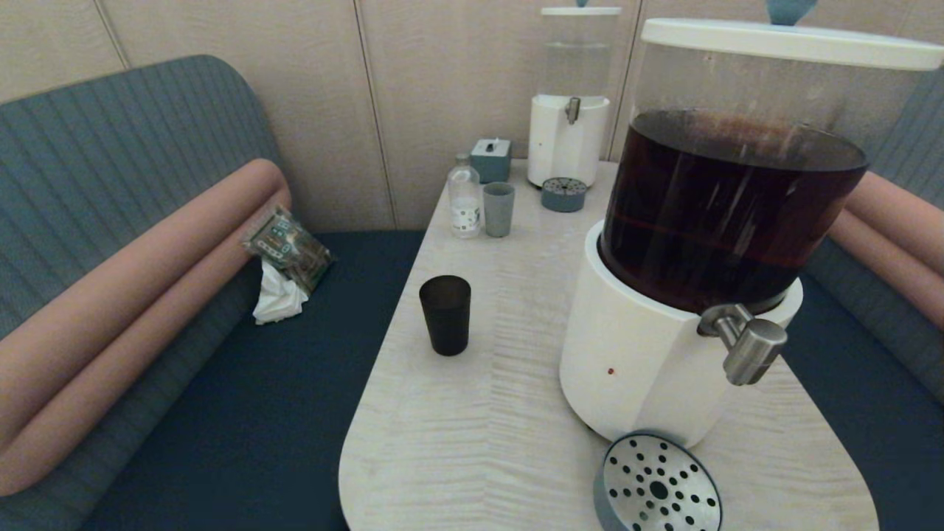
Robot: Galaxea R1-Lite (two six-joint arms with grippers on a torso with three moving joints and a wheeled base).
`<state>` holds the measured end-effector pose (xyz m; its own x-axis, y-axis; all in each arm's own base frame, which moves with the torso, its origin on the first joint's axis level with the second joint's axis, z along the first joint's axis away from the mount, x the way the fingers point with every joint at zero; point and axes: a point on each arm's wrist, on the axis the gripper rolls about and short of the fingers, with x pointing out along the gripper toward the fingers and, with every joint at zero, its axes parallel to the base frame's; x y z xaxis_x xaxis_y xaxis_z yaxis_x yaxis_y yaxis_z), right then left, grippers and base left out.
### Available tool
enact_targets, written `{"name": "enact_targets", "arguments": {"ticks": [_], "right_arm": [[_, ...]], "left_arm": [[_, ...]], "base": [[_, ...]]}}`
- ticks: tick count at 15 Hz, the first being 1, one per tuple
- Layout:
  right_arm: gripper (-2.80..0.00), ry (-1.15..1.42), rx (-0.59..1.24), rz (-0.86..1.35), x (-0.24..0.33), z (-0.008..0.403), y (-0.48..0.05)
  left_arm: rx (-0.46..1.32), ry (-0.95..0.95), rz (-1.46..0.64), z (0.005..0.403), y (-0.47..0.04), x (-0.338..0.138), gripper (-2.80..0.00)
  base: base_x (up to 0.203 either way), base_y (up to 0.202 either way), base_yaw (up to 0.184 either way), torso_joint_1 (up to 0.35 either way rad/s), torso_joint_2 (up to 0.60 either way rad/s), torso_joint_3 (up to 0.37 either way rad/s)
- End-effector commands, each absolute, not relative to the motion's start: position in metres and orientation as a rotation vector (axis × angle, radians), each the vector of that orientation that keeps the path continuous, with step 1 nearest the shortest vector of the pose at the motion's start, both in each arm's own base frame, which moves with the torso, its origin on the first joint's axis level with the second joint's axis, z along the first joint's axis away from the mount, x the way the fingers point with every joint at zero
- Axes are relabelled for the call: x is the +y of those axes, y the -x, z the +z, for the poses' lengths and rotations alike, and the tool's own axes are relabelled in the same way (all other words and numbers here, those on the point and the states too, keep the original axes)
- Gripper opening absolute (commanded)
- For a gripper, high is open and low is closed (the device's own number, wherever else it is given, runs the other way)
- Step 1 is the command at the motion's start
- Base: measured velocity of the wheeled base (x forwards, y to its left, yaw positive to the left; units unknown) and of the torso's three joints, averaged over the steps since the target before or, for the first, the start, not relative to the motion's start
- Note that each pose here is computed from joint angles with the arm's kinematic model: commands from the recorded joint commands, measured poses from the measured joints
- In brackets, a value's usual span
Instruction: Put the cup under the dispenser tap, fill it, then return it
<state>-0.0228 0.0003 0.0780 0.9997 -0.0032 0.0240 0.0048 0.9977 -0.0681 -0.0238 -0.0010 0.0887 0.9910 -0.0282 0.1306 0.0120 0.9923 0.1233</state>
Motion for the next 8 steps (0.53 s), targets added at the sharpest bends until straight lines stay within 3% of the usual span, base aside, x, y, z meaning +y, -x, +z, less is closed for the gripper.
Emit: {"name": "enact_targets", "arguments": {"ticks": [1, 8], "right_arm": [[-2.8, 0.069, -0.016, -0.003, 0.0003, 0.0755, 0.0221], [-2.8, 0.034, -0.018, -0.005, 0.0003, 0.0757, 0.0221]], "left_arm": [[-0.092, -0.123, -0.024, 0.0777, 0.0203, -0.001, -2.8], [-0.094, -0.109, -0.023, 0.078, 0.0204, -0.001, -2.8]], "base": [[0.0, 0.0, 0.0, 0.0, 0.0, 0.0], [0.0, 0.0, 0.0, 0.0, 0.0, 0.0]]}}
